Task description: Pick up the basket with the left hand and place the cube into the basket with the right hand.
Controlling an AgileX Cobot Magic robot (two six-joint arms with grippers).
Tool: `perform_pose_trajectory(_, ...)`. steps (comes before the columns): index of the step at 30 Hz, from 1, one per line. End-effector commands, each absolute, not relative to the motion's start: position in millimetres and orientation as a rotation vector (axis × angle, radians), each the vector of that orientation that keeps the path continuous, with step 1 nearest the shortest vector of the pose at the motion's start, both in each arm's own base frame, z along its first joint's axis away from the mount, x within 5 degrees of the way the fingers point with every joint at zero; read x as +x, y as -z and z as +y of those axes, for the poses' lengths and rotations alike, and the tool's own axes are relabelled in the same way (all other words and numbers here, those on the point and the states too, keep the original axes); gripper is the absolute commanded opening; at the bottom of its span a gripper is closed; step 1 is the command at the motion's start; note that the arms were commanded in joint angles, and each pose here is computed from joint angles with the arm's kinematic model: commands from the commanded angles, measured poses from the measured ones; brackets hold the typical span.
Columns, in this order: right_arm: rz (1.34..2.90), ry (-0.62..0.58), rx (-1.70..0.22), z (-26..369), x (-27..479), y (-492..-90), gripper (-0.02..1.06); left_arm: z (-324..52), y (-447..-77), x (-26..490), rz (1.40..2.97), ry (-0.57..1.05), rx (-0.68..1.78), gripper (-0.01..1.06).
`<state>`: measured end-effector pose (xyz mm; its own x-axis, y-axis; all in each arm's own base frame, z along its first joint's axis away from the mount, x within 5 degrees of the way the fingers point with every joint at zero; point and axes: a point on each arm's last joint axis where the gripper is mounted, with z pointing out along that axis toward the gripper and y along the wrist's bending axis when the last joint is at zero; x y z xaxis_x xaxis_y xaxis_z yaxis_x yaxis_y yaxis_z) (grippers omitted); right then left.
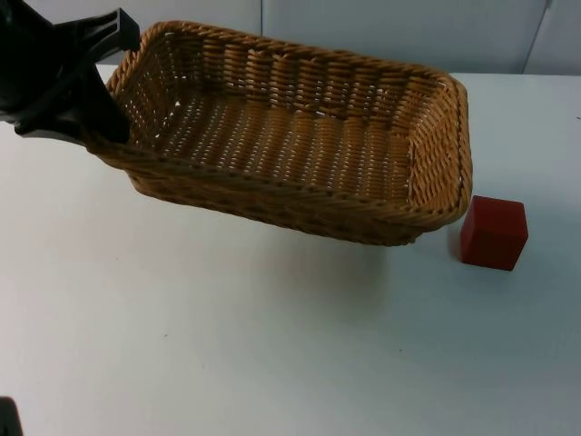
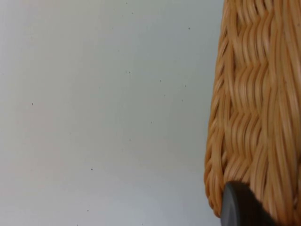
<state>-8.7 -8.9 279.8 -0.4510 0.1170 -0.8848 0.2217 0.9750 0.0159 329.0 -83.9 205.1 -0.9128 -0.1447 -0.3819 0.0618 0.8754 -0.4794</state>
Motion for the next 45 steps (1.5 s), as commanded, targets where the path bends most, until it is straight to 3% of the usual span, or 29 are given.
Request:
perform_pose_trajectory(1,2.035,0.128,0.236,-9,-8,-279,0.00,-85,-211,329,2.602,0.721,-0.102,0.00)
perform_pose_trajectory(7,2.030,0.139,0.213,-9,-8,-280,0.00,-85,-211,329,2.602,0.721,-0.102,0.00)
perform_pose_trajectory(11,2.030,0.146,0.010,-2,2,-289,0.00,-84,-211,329,2.597,0.716,-0.105,0.00)
perform_pose_trajectory(13,2.018,0.141,-0.004,-2,5,-292,0.00,-84,-211,329,2.595,0.715,-0.106,0.00)
perform_pose_trajectory(16,1.857,0.142,-0.078,0,34,-313,0.00,-84,-211,330,2.594,0.713,-0.107,0.00)
perform_pose_trajectory(20,1.845,0.149,-0.112,-2,68,-320,0.00,-84,-211,330,2.594,0.713,-0.107,0.00)
perform_pose_trajectory(28,2.152,0.162,-0.157,-13,164,-287,0.00,-84,-212,330,2.593,0.712,-0.108,0.00)
perform_pose_trajectory(32,2.381,0.081,-0.131,-17,230,-269,0.00,-84,-212,330,2.591,0.710,-0.109,0.00)
perform_pose_trajectory(38,2.462,0.040,-0.147,-19,274,-257,0.00,-84,-212,330,2.589,0.709,-0.110,0.00)
perform_pose_trajectory(41,2.543,0.058,-0.280,-20,289,-239,0.01,-84,-212,330,2.589,0.709,-0.110,0.00)
perform_pose_trajectory(45,2.637,0.038,-0.393,-15,295,-218,0.13,-84,-212,330,2.589,0.709,-0.110,0.00)
